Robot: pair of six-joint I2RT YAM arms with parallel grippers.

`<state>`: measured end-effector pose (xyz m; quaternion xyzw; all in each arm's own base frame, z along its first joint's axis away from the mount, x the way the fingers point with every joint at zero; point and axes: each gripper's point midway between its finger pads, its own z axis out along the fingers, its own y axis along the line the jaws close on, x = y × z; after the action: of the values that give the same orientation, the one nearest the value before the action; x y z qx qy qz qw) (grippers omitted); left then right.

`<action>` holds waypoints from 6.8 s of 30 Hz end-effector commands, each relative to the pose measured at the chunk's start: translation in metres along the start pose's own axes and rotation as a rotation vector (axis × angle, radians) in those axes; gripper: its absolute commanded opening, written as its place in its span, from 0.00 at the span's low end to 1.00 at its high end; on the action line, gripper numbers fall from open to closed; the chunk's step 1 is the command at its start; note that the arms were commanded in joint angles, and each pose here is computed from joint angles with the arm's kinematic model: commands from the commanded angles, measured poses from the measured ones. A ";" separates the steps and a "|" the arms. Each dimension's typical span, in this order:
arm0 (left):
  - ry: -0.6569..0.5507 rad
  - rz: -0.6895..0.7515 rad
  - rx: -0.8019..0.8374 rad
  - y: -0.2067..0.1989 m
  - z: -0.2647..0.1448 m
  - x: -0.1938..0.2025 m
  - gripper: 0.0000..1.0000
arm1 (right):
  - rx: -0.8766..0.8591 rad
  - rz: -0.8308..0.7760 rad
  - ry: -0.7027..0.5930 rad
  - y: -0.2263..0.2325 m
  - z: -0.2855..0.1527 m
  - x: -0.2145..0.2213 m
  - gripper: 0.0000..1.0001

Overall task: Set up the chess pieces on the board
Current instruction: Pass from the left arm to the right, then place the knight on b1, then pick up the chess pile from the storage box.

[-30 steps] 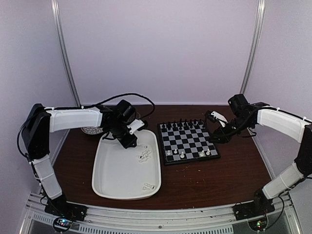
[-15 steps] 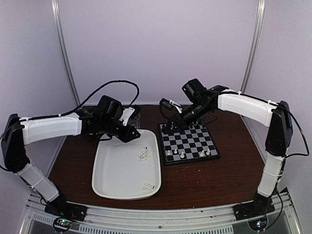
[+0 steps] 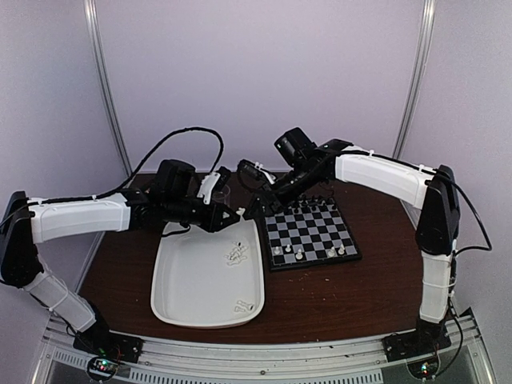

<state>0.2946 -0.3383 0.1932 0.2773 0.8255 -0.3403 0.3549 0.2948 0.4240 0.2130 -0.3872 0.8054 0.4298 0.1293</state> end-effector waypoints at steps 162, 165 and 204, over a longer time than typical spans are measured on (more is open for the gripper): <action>0.569 -0.024 -0.254 0.059 0.018 0.110 0.39 | 0.623 -0.268 0.015 -0.089 -0.152 0.080 0.24; 0.579 -0.024 -0.246 0.060 0.025 0.109 0.38 | 0.628 -0.259 -0.008 -0.092 -0.159 0.084 0.25; 0.609 -0.113 -0.153 0.061 0.078 0.136 0.22 | 0.594 -0.243 0.002 -0.100 -0.151 0.089 0.24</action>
<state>0.2841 -0.3239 0.0234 0.2850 0.9371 -0.1822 0.0859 0.3273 0.2254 0.1983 -0.4276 0.8437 0.1509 0.2873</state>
